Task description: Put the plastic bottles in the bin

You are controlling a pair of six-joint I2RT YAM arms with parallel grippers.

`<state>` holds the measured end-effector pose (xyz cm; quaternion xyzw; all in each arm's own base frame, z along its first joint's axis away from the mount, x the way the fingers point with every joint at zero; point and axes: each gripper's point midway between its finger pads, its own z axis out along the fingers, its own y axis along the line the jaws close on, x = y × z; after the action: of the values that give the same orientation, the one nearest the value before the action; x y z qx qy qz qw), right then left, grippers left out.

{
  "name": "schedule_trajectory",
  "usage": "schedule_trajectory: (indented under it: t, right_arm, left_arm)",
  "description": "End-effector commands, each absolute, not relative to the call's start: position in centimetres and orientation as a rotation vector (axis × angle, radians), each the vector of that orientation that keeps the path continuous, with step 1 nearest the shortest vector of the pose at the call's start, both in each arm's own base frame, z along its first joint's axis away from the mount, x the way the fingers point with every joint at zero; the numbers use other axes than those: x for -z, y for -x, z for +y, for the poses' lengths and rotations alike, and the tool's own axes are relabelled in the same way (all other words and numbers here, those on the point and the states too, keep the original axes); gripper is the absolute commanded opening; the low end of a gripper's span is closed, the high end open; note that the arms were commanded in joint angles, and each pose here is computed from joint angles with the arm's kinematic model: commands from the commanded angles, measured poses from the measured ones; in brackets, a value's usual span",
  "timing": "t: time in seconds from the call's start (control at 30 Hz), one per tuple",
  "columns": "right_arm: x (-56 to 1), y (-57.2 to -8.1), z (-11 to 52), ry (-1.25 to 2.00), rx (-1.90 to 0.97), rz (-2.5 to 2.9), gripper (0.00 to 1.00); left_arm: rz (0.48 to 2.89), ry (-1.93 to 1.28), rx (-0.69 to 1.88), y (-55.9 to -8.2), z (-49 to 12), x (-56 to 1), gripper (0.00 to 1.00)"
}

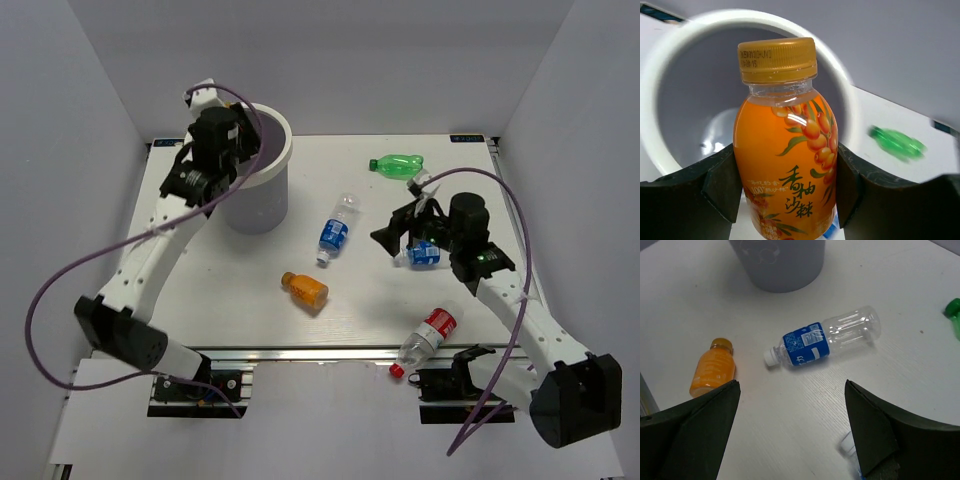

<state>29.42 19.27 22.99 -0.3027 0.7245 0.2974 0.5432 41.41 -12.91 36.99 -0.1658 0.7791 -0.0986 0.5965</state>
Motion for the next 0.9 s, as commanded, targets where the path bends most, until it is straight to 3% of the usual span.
schedule_trajectory:
  t: [0.0, 0.03, 0.2, 0.4, 0.53, 0.67, 0.7, 0.77, 0.8, 0.87]
  right_arm:
    - [-24.6, -29.1, 21.2, 0.862, -0.676, 1.629, 0.89]
    - [-24.5, -28.5, 22.6, 0.909, -0.692, 1.622, 0.89]
    - [-21.6, -27.0, 26.0, 1.076, -0.642, 1.689, 0.89]
    - [-19.8, -26.5, 28.1, 1.149, -0.632, 1.752, 0.89]
    - [-18.4, -24.6, 30.9, 1.265, -0.674, 1.752, 0.89]
    - [-16.8, -23.4, 33.7, 1.346, -0.708, 1.762, 0.89]
    - [-15.5, -22.6, 34.7, 1.390, -0.729, 1.778, 0.89]
    - [-15.2, -21.9, 36.1, 1.437, -0.750, 1.761, 0.89]
    - [-13.6, -21.4, 36.7, 1.477, -0.752, 1.785, 0.89]
    - [-12.5, -21.6, 37.3, 1.492, -0.738, 1.811, 0.89]
  left_arm:
    - [1.803, 0.466, 0.113, -44.8, -7.9, -36.4, 0.39]
    - [1.808, 0.455, 0.139, -45.4, -7.7, -36.6, 0.63]
    - [1.804, 0.389, 0.123, -46.2, -7.8, -37.1, 0.98]
    - [1.732, 0.420, 0.100, -45.5, -4.7, -42.0, 0.98]
    - [1.677, 0.450, 0.091, -42.5, -3.3, -44.2, 0.98]
    - [1.650, 0.622, 0.095, -37.8, -1.2, -41.0, 0.98]
    - [1.715, 0.660, 0.072, -36.9, -1.0, -36.7, 0.98]
    - [1.640, 0.801, 0.169, -33.5, -0.4, -35.6, 0.98]
    - [1.699, 0.841, 0.146, -32.5, -0.2, -31.0, 0.98]
    - [1.659, 0.891, 0.225, -30.3, -0.3, -29.6, 0.98]
